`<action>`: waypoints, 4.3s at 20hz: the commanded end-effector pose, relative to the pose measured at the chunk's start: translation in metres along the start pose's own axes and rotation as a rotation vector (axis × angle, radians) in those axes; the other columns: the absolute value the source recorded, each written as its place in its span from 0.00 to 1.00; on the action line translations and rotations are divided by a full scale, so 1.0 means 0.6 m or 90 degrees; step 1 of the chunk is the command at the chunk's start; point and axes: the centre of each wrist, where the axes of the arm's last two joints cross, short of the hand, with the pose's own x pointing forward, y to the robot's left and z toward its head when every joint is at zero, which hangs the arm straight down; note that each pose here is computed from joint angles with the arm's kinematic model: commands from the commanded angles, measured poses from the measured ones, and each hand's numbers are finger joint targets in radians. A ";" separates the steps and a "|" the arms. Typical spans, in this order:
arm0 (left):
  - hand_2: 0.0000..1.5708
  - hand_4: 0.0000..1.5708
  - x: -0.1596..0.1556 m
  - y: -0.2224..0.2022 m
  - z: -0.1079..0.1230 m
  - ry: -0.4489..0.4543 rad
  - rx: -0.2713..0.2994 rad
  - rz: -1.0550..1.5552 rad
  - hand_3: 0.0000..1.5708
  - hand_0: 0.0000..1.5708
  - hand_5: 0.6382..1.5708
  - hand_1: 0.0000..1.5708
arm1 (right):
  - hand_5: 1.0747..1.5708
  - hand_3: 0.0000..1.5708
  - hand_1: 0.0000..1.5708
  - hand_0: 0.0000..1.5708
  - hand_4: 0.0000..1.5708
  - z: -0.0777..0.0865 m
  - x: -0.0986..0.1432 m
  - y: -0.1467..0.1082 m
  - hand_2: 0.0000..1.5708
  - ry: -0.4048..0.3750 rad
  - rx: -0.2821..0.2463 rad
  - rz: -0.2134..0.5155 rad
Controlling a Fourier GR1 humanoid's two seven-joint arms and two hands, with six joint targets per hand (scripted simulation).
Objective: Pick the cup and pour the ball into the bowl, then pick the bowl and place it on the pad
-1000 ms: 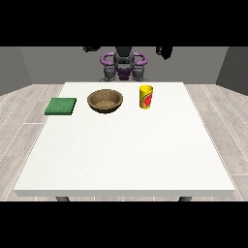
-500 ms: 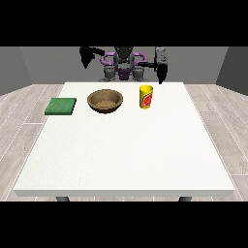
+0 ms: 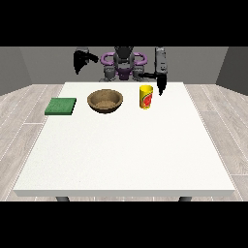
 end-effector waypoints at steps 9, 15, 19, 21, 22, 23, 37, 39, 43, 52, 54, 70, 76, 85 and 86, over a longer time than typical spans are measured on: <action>0.00 0.00 -0.071 -0.018 0.006 0.040 0.009 -0.020 0.00 0.00 0.95 0.00 | 0.99 0.36 0.00 0.00 0.41 -0.017 -0.033 -0.035 0.22 0.031 -0.012 0.023; 0.00 0.00 -0.080 0.017 -0.016 -0.023 0.038 -0.026 0.00 0.00 0.95 0.00 | 0.99 0.35 0.00 0.00 0.40 -0.038 -0.005 -0.066 0.23 -0.023 0.012 -0.001; 0.00 0.00 -0.088 0.040 -0.017 -0.024 0.068 -0.045 0.00 0.00 0.96 0.00 | 0.99 0.34 0.00 0.00 0.40 -0.026 -0.006 -0.069 0.20 -0.032 0.036 0.003; 0.00 0.00 -0.081 0.027 -0.040 0.005 0.059 -0.041 0.00 0.00 0.96 0.00 | 0.99 0.34 0.00 0.00 0.40 -0.016 -0.027 -0.062 0.19 -0.006 0.016 0.016; 0.00 0.00 -0.111 0.015 0.013 0.029 0.056 -0.036 0.00 0.00 0.96 0.00 | 0.99 0.31 0.00 0.00 0.40 -0.028 -0.002 -0.085 0.21 0.018 0.025 0.021; 0.00 0.00 -0.080 -0.003 -0.054 -0.009 0.059 -0.047 0.00 0.00 1.00 0.00 | 0.99 0.31 0.00 0.00 0.40 -0.047 0.007 -0.081 0.23 -0.027 0.027 0.023; 1.00 0.83 -0.115 -0.031 0.003 -0.037 0.004 -0.160 1.00 0.86 0.58 0.86 | 1.00 0.44 0.00 0.00 0.37 -0.048 -0.017 -0.177 0.25 0.001 -0.040 0.029; 1.00 0.84 -0.107 -0.044 -0.008 -0.021 0.009 -0.185 1.00 0.86 0.57 0.86 | 1.00 0.43 0.00 0.00 0.37 -0.030 -0.041 -0.209 0.26 0.054 -0.034 0.023; 1.00 0.83 -0.058 -0.044 -0.089 -0.027 -0.017 -0.218 1.00 0.85 0.56 0.85 | 1.00 0.45 0.00 0.00 0.36 -0.001 -0.088 -0.212 0.25 0.066 -0.043 0.039; 1.00 0.95 -0.037 -0.080 -0.136 -0.041 -0.016 -0.457 1.00 0.89 0.67 0.89 | 1.00 0.41 0.00 0.00 0.35 -0.040 -0.046 -0.246 0.21 0.039 -0.001 0.019; 1.00 0.95 -0.029 -0.072 -0.152 -0.048 -0.006 -0.484 1.00 0.89 0.67 0.89 | 1.00 0.42 0.00 0.00 0.34 -0.042 -0.043 -0.226 0.21 0.026 0.007 0.019; 1.00 0.95 -0.010 -0.111 -0.206 -0.158 -0.077 -0.925 1.00 1.00 0.78 1.00 | 0.99 0.42 0.00 0.00 0.35 -0.052 -0.079 -0.205 0.22 0.064 0.010 0.019; 1.00 0.75 -0.032 -0.188 -0.177 -0.205 -0.169 -1.047 1.00 1.00 0.92 1.00 | 0.99 0.42 0.00 0.00 0.36 -0.043 -0.106 -0.214 0.24 0.107 0.003 0.025; 1.00 0.96 -0.039 -0.223 -0.158 -0.273 -0.241 -1.238 1.00 0.97 0.59 0.97 | 0.99 0.40 0.00 0.00 0.36 -0.076 -0.091 -0.136 0.23 0.044 0.073 0.000; 1.00 0.96 -0.040 -0.234 -0.148 -0.292 -0.277 -1.266 1.00 0.97 0.57 0.97 | 0.99 0.40 0.00 0.00 0.37 -0.077 -0.103 -0.165 0.22 0.074 0.041 0.016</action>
